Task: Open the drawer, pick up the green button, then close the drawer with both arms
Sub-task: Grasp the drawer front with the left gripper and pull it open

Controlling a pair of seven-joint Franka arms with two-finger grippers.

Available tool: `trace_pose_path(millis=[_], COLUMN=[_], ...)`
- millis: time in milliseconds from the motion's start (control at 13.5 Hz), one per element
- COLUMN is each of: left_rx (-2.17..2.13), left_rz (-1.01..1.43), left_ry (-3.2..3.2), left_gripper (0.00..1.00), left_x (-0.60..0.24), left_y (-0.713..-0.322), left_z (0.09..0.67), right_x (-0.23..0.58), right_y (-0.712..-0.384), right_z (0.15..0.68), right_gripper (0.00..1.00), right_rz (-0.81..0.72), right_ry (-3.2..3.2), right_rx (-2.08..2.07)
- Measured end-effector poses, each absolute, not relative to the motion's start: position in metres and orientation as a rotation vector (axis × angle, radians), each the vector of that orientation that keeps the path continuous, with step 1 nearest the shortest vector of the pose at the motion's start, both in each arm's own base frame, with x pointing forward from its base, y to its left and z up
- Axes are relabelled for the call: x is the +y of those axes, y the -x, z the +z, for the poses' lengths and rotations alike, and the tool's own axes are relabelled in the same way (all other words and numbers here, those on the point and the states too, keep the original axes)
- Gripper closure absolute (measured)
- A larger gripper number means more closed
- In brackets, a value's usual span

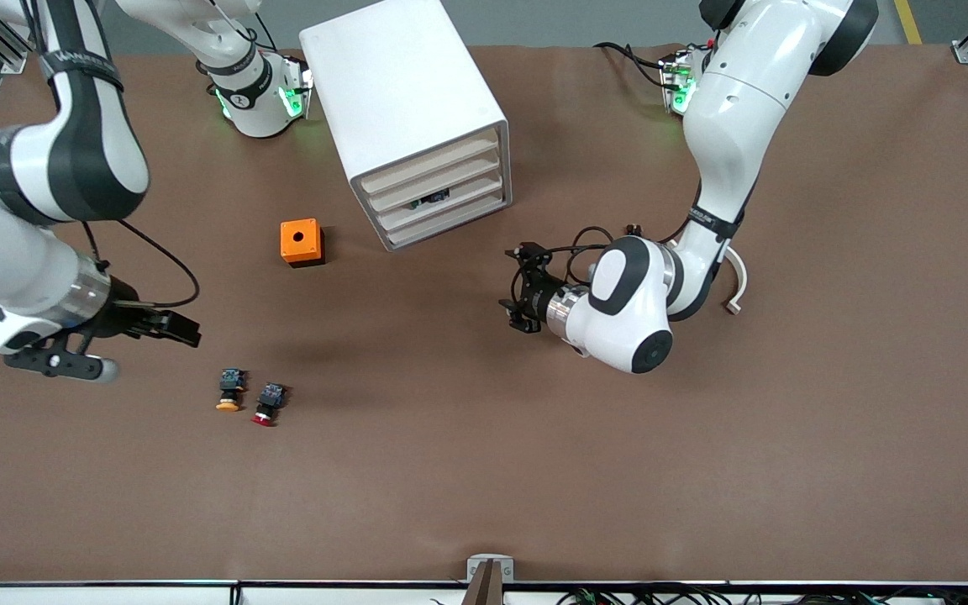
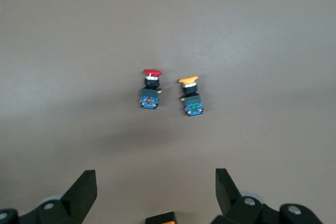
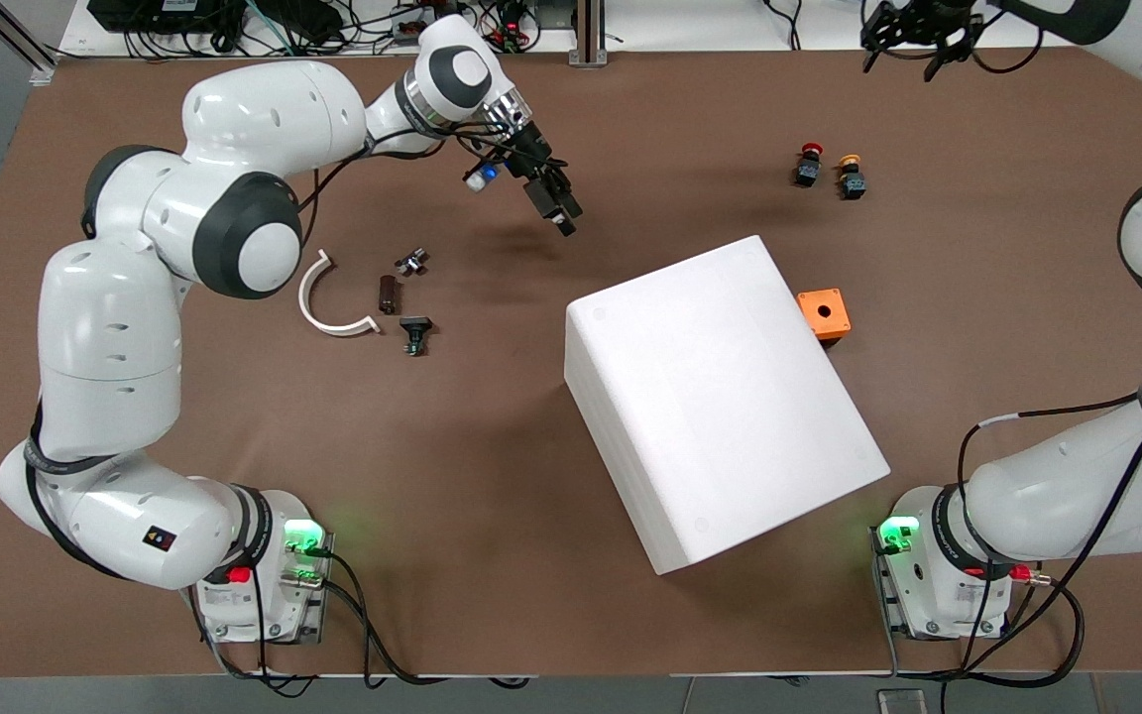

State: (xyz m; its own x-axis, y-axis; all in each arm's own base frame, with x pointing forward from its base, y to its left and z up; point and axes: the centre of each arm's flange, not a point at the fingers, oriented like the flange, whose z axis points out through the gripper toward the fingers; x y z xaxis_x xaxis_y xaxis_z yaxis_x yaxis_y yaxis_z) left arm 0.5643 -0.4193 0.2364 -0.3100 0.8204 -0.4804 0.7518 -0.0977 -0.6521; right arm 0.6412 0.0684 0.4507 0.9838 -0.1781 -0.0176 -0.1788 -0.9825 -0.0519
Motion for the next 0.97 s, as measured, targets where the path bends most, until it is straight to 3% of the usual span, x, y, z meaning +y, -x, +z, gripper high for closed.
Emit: trace_pose_path(millis=[445, 742, 817, 891, 965], left_rx=[-2.062, -1.867, -1.84, -1.821, -1.808], left_rz=[1.324, 1.293, 1.288, 1.279, 1.27], left_ry=[1.181, 1.085, 1.078, 1.075, 1.073], left_gripper=[0.04, 0.17, 0.24, 0.25, 0.32], left_x=[-0.485, -0.493, -0.493, -0.496, -0.5], left_y=[-0.491, -0.451, -0.444, -0.437, -0.43], left_z=[0.179, 0.151, 0.146, 0.14, 0.134], right_x=[0.076, 0.097, 0.109, 0.123, 0.136], right_y=[-0.657, -0.657, -0.656, -0.654, -0.652], right_z=[0.387, 0.367, 0.368, 0.37, 0.373], right_gripper=[0.0, 0.0, 0.0, 0.0, 0.0], right_rz=[0.099, 0.147, 0.15, 0.15, 0.151], right_ry=[3.073, 3.055, 3.044, 3.028, 3.011], right_rx=[0.292, 0.438, 0.502, 0.563, 0.625])
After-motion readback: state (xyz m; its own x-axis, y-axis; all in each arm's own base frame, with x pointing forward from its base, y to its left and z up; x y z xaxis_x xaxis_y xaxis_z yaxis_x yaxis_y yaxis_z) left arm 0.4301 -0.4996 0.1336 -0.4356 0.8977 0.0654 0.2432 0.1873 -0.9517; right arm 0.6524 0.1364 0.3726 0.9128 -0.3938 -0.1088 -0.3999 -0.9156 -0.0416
